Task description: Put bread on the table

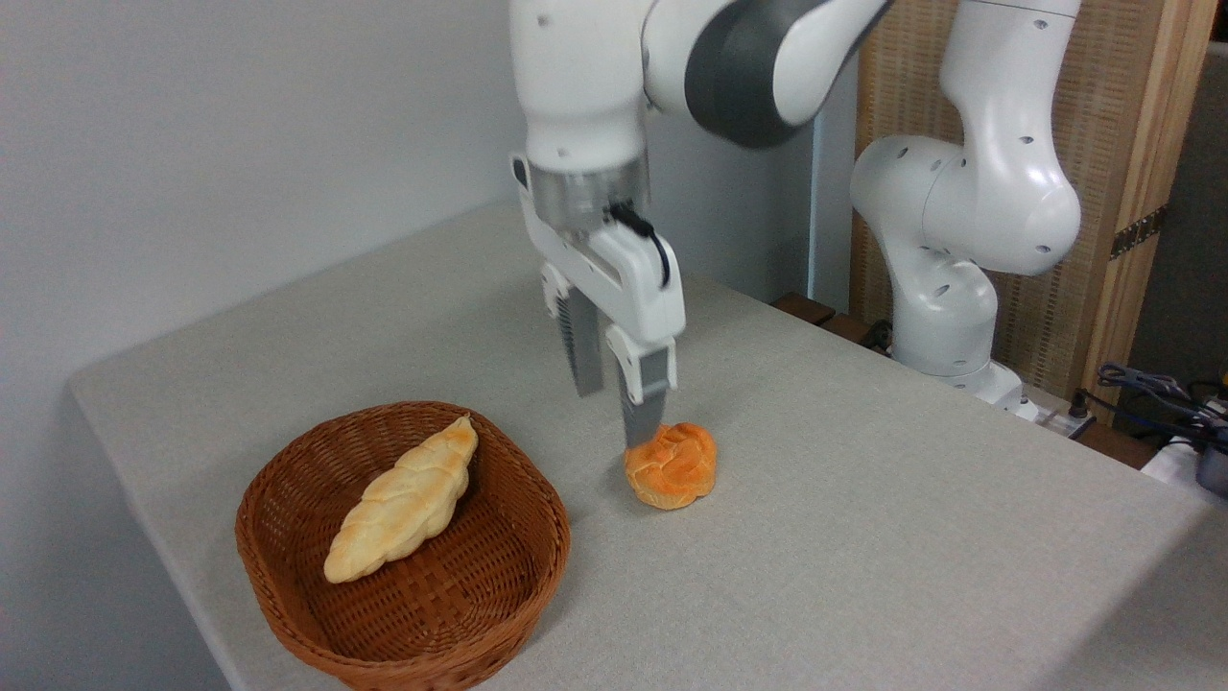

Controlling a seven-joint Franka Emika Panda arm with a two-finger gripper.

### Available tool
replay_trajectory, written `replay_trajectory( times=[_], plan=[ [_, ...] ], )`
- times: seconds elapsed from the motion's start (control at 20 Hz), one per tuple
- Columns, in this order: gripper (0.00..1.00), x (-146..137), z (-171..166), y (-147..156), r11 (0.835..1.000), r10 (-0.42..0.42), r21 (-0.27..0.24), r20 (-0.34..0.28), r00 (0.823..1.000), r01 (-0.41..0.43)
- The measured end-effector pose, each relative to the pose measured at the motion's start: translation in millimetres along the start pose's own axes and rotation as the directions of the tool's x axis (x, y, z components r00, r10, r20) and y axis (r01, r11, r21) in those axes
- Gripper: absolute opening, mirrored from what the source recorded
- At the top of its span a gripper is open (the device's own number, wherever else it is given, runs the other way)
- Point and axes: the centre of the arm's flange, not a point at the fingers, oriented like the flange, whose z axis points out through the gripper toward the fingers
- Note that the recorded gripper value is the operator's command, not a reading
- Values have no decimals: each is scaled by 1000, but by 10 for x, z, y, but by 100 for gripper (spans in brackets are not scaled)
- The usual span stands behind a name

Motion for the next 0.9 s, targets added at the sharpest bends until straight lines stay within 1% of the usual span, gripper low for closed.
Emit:
replay_trajectory(
  times=[0.1,0.25,0.4,0.5,0.6,0.7,0.8,0.9],
  plan=[
    [100,89,-341,-89,999,-46,21,-19,999,46],
    [100,271,-846,-265,992,-112,56,-56,992,115],
    [100,469,-1115,-430,989,-137,57,-59,989,140],
    [100,597,-1185,-520,989,-139,44,-45,989,141],
    [100,682,-1185,-589,985,-169,26,-27,985,170],
    [100,778,-1139,-610,982,-191,8,-7,982,191],
    [100,855,-1097,-611,981,-192,0,3,981,192],
    [100,871,-1113,-613,982,-190,-14,19,982,190]
  ],
)
